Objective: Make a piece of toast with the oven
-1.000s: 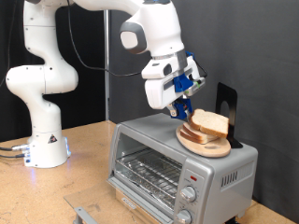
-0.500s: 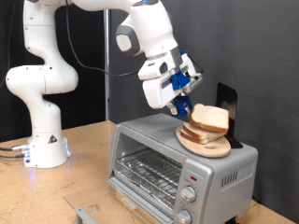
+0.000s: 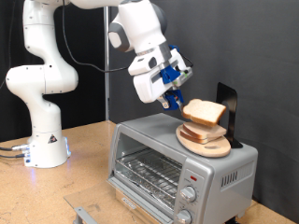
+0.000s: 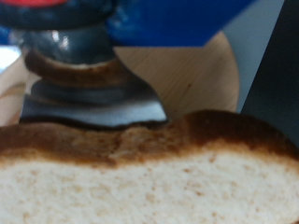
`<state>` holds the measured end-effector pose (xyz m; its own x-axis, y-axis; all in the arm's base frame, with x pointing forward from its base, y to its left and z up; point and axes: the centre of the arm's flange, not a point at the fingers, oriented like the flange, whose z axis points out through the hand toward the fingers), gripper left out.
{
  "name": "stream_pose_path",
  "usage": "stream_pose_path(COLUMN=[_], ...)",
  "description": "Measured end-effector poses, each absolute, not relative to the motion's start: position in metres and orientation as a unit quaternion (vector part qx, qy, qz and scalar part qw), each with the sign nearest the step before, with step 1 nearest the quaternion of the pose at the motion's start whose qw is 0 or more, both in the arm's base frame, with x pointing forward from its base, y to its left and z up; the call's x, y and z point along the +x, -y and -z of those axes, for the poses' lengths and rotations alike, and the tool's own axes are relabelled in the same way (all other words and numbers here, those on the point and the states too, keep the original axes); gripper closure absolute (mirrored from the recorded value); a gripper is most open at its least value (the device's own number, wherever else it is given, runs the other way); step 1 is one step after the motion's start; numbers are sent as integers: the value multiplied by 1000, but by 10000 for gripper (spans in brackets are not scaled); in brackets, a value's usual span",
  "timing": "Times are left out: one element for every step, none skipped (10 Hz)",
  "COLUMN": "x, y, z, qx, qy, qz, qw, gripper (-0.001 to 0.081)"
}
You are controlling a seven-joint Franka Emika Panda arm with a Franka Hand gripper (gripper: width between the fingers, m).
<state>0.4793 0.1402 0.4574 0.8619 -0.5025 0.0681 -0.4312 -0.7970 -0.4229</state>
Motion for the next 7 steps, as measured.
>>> stream_pose_path(x=[472,464,456,447,448,447,444], y=[-138,-136,-133,-130,-130,-129,-124], z=[-460,-462,-463,-465,-464,-462,-462], qx=[-943,-943,-944,-945,-945,-951,-958], qy=[-248,-250,-251,-252,-252,-227,-186], qz=[91,89,85,84,83,80,75], qw=[202,200,196,191,191,196,205], gripper=[368,368,368,368,368,368,368])
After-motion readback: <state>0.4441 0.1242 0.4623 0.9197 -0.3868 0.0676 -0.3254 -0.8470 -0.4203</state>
